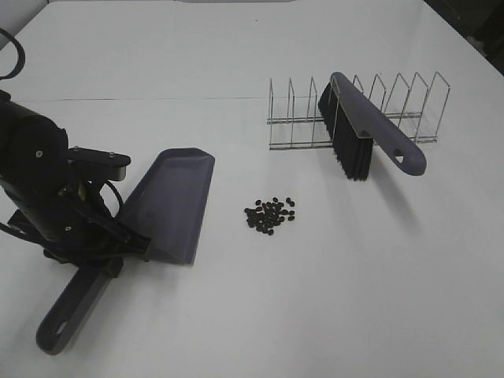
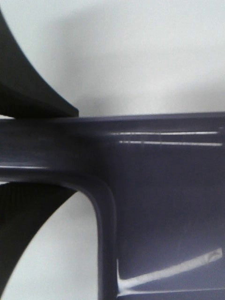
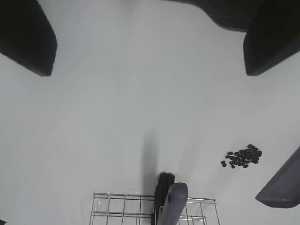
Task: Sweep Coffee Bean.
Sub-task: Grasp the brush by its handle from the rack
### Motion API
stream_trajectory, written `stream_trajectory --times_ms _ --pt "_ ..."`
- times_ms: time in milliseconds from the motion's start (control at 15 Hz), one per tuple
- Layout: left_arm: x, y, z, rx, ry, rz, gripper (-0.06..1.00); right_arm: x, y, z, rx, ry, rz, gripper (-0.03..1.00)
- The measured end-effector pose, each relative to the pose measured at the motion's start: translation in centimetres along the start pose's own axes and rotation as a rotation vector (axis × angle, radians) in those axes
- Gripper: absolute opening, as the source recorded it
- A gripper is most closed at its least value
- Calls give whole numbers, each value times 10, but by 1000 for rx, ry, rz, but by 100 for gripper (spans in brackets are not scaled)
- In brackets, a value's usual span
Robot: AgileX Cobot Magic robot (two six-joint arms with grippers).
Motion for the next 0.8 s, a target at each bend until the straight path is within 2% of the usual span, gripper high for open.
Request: stream_trajectory --times_ms 133,333,467,600,800 --pt "0 0 0 -3 0 1 31 -2 0 -1 2 19 4 98" --pt "0 0 0 -9 -1 2 31 -10 3 -12 7 114 11 98" --pt "0 0 0 -11 -3 2 31 -18 7 -25 0 215 19 98" --pt "0 0 0 -12 -4 2 31 -37 14 -50 -17 360 23 98" --pt "0 0 0 -13 -4 2 31 -87 23 -99 -14 550 47 98"
Point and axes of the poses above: a point on each arm's last joint axis where the gripper is mounted, x pointing back along that axis away from the gripper, y along the wrist's bending axis when the last joint is at zero, z = x × y, the point moved 4 cm from there along -x, pointing out along that axis toward the gripper, and after that the axes turned 9 degrees about -x, right-handed, at the moved point
